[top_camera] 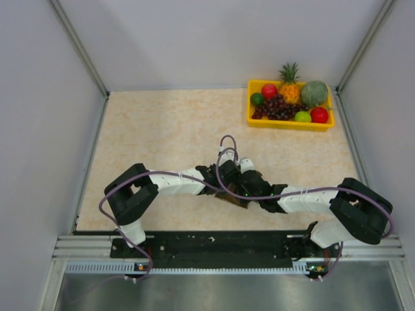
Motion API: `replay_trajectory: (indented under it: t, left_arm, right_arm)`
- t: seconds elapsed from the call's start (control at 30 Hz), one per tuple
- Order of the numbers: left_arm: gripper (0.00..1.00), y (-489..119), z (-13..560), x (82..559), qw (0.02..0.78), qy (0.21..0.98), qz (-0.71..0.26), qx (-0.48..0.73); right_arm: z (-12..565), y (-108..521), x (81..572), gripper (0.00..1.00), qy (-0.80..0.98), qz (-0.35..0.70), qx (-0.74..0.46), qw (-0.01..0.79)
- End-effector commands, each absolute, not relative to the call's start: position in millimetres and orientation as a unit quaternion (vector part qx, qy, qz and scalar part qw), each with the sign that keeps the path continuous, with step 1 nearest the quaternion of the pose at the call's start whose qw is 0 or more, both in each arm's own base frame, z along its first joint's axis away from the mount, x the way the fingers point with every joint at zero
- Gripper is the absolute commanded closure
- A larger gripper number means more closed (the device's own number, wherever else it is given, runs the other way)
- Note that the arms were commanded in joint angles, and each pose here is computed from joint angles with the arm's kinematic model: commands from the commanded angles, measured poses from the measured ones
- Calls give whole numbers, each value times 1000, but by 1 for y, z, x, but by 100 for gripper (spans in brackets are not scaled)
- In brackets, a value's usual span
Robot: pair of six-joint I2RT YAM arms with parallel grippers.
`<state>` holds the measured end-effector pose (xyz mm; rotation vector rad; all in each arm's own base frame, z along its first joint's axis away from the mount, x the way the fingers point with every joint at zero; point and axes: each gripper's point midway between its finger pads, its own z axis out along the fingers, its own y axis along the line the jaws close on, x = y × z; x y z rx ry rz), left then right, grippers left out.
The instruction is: Fold the paper box
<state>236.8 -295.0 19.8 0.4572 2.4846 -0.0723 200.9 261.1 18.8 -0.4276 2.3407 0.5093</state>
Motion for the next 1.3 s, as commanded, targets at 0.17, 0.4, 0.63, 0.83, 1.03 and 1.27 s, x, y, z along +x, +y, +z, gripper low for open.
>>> replay_trajectory:
  t: [0.17, 0.4, 0.63, 0.83, 1.03, 1.27]
  left_arm:
    - [54, -279, 11, 193, 251, 934, -28, 254]
    - [46, -294, 24, 189, 254, 931, -94, 246]
    - [43, -290, 23, 186, 237, 938, -101, 232]
    - [64, -277, 17, 182, 218, 948, -68, 223]
    - [87, -258, 0, 189, 207, 951, 18, 229]
    - [100, -242, -7, 207, 255, 933, 97, 236]
  right_arm:
    - [7, 261, 186, 100, 907, 184, -215, 312]
    - [6, 259, 185, 100, 907, 180, -218, 311]
    - [7, 259, 187, 100, 907, 177, -220, 313]
    - [9, 260, 188, 100, 907, 176, -215, 315]
    - [14, 264, 190, 100, 907, 176, -204, 322]
    - [13, 268, 190, 100, 908, 176, -203, 322]
